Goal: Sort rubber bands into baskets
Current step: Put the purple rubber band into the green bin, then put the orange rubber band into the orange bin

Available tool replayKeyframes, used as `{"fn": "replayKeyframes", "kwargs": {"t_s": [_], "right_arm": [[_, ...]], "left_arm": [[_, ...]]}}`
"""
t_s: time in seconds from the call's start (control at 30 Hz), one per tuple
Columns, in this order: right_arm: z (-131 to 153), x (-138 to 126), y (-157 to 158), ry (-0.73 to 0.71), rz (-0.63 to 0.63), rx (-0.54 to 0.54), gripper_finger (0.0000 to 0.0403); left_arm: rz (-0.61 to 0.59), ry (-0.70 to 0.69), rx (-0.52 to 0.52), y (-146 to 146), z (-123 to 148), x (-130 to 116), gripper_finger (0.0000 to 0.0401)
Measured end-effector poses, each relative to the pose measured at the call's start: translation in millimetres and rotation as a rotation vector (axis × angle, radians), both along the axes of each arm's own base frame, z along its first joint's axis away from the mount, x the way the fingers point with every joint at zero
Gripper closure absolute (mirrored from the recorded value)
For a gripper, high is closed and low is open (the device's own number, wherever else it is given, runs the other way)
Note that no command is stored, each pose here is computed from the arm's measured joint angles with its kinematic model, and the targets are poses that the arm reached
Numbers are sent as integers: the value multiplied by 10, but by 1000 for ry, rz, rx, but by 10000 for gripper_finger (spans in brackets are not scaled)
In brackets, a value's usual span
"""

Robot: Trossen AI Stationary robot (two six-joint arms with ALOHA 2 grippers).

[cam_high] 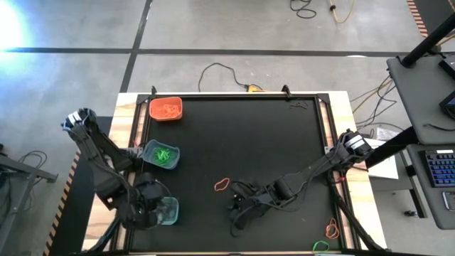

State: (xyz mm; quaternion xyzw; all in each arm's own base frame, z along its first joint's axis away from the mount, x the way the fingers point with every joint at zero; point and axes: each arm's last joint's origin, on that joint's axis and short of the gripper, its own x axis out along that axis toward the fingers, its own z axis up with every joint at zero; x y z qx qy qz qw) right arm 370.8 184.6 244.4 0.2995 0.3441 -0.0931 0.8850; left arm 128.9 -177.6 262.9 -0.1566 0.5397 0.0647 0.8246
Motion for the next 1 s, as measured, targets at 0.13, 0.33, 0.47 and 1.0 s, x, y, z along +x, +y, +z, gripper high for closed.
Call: {"fn": "replayKeyframes", "kwargs": {"t_s": [0.13,0.33,0.47,1.0], "right_arm": [[0,0,0,0,-6,7,223],[0,0,0,0,-6,5,223],[1,1,0,-1,-4,2,223],[-1,-1,-1,0,18,-23,223]], "left_arm": [[15,59,57,22,-229,-18,401],[28,72,52,32,-575,-26,401],[21,55,-11,-4,-705,-9,400],[34,133,-27,-12,-782,-26,297]]}}
